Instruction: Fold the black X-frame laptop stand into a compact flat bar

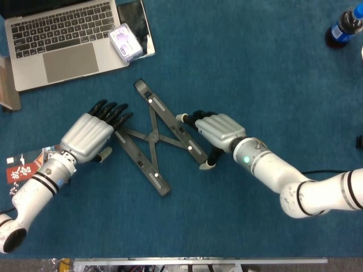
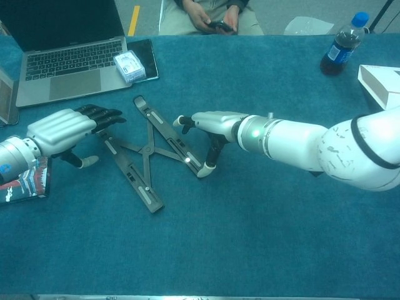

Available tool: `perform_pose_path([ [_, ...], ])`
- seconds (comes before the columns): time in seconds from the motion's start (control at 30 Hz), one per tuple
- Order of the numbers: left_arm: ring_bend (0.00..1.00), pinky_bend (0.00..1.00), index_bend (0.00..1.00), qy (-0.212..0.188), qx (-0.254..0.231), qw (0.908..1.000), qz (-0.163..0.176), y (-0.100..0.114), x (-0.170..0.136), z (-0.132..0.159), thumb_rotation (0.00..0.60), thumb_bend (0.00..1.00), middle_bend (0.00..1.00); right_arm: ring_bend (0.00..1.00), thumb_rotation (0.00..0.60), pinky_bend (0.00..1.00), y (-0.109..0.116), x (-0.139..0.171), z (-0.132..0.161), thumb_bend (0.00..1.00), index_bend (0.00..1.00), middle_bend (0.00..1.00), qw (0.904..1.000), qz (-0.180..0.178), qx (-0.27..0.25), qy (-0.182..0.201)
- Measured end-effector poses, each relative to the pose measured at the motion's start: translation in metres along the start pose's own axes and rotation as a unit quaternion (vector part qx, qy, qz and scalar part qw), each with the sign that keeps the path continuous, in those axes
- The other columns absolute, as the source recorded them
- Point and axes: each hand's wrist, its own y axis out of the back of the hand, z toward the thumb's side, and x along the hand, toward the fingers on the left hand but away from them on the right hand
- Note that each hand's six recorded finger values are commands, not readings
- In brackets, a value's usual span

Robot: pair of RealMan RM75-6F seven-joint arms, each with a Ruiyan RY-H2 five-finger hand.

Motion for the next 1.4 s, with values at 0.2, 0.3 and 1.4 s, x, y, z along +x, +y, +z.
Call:
perform_pose_path([
  [0.2, 0.00, 0.00, 0.00, -0.003, -0.007, 1.0000, -0.003, -0.004, 0.006, 0.007, 0.600, 0.35, 0.00, 0.00, 0.600, 0.11, -0.001, -0.001, 0.005, 0.00, 0.00, 0.14, 1.0000, -0.001, 0.000, 0.006],
  [0.3, 0.00, 0.00, 0.00, -0.004, -0.011, 0.9999, -0.003, -0.006, 0.008, 0.010, 0.600, 0.35, 0.00, 0.00, 0.600, 0.11, -0.001, 0.000, 0.005, 0.00, 0.00, 0.14, 1.0000, -0.001, 0.000, 0.006],
  [1.4, 0.00, 0.00, 0.00, -0.011, -0.020, 0.9997, -0.005, -0.011, 0.018, 0.022, 0.600, 0.35, 0.00, 0.00, 0.600, 0.11, -0.004, 0.000, -0.003, 0.00, 0.00, 0.13, 1.0000, 0.000, 0.006, -0.005],
])
